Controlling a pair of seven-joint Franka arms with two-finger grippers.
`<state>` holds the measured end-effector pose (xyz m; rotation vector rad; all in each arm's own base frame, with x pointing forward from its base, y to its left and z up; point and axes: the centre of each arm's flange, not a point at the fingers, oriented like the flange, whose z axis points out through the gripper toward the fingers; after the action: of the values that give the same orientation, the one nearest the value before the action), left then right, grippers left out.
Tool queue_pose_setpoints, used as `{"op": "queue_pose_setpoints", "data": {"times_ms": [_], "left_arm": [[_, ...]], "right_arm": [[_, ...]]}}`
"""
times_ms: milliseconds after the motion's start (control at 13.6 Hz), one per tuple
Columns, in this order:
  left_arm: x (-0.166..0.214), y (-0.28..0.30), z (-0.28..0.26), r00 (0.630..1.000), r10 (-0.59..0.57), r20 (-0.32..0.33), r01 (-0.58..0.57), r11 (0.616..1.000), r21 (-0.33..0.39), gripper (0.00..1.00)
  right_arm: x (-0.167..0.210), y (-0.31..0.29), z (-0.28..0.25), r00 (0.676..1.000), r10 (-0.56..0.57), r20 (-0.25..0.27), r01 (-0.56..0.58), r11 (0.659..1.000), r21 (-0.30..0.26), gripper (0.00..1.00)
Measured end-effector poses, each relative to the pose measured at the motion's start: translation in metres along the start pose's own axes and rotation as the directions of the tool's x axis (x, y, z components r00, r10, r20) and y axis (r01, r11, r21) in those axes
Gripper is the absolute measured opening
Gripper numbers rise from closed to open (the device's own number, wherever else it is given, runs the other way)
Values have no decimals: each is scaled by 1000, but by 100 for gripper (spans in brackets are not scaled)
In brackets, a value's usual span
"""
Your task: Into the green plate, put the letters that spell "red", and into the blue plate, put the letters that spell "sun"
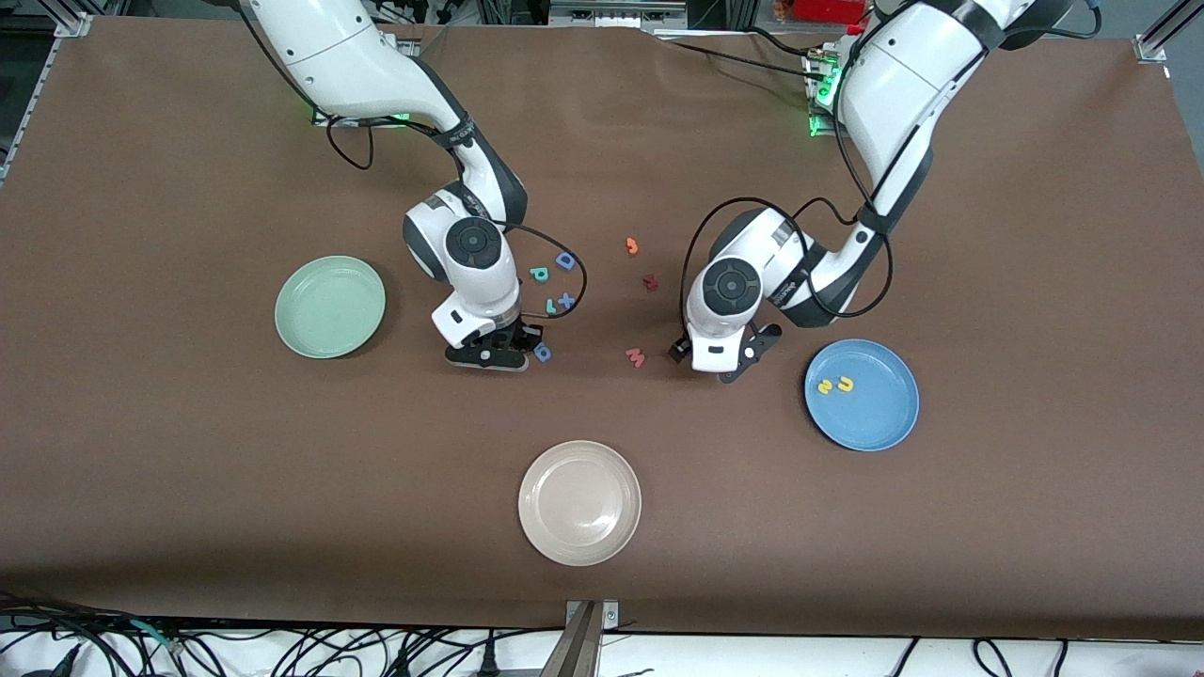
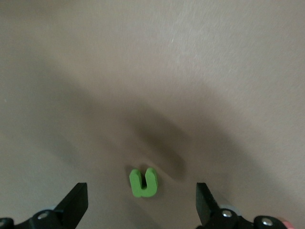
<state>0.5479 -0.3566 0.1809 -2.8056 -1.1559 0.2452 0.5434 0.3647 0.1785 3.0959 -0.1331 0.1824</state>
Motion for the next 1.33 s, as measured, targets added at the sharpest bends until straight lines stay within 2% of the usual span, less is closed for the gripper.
{"op": "queue_pose_setpoints", "data": {"times_ms": [74,221,295,368,442,516,737,810,884,1031,1326], "left_arm": [[-3,0,4,1000,-8,2,8,1000,4,100],[-4,-1,10,1000,-11,4,11,1000,1,100],[-4,-2,12,1000,-12,5,12,1000,-3,95],[-4,-3,14,1000,-12,5,12,1000,-6,85],[-4,-3,14,1000,-13,5,13,1000,-8,84],[-3,-2,13,1000,-14,5,14,1000,-14,79],[0,-2,11,1000,-18,5,18,1000,-22,44],[2,-2,11,1000,-21,5,21,1000,-23,34],[3,-3,9,1000,-23,5,23,999,-23,29],[5,-4,7,1000,-23,4,23,1000,-10,27],[28,-17,-19,1000,20,3,-20,996,90,27]], "right_arm": [[0,0,0,1000,0,-1,0,1000,1,28],[0,0,0,1000,-1,-1,1,1000,1,28],[0,0,0,1000,-2,-1,2,1000,1,28],[1,-1,-1,1000,-3,-1,3,1000,1,28],[1,-1,-1,1000,-3,-3,3,1000,2,28],[2,0,-2,1000,-4,-1,4,1000,-1,28],[15,10,-20,999,-15,31,17,998,-55,28],[24,18,-34,999,-26,44,29,997,-78,28],[34,31,-49,997,-38,60,44,994,-98,28],[51,63,-78,992,-55,112,68,991,-118,28],[84,161,-128,959,-121,258,149,985,-92,28]]}}
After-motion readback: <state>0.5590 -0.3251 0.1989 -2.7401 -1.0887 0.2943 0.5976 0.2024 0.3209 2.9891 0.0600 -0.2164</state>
